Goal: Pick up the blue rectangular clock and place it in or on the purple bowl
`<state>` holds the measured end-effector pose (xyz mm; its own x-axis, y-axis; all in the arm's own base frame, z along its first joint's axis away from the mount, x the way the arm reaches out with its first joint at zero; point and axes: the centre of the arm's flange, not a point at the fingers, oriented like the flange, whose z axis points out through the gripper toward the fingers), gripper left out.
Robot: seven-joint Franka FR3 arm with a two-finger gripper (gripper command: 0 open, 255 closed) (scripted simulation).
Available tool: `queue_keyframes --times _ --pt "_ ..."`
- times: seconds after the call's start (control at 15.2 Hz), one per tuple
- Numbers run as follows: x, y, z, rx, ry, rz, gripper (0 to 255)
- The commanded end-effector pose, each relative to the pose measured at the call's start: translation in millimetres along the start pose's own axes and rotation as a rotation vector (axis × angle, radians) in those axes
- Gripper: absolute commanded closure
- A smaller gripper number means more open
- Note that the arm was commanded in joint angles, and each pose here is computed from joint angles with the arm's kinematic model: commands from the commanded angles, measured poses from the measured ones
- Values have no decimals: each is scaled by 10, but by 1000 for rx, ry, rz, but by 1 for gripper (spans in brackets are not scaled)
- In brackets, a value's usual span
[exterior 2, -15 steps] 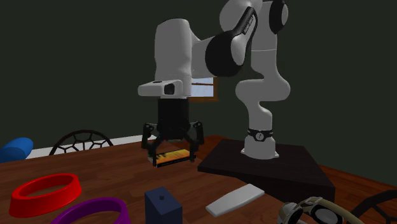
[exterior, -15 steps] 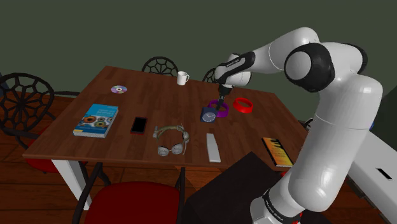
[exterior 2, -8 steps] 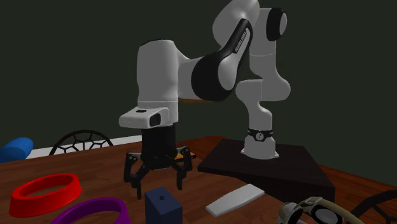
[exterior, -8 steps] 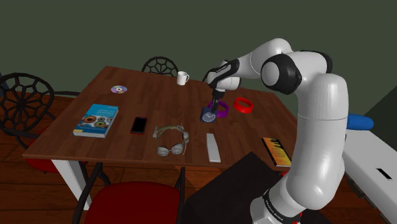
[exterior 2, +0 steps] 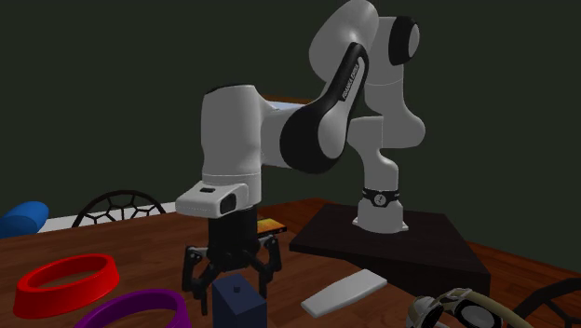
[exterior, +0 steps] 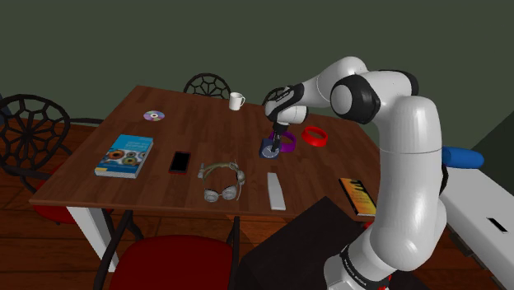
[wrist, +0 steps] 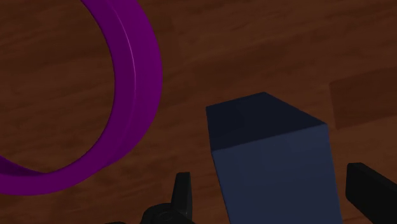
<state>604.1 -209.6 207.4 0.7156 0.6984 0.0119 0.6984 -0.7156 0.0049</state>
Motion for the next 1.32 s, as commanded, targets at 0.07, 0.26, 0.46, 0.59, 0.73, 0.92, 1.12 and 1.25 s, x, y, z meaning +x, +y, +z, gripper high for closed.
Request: queue_keyframes --times 0.07,0.26,0.46,0.59,0.73,0.92,1.12,1.25 --pt "-1 5 6 0 0 0 0" --pt "-2 4 6 0 0 0 0" --pt "-2 4 6 0 0 0 255" --pt "-2 4 4 0 0 0 255" --pt "-3 4 4 0 0 0 255" --pt "-1 5 6 0 0 0 255" --pt "0 5 -152 0 0 0 255" --pt "2 6 -258 0 0 0 255"
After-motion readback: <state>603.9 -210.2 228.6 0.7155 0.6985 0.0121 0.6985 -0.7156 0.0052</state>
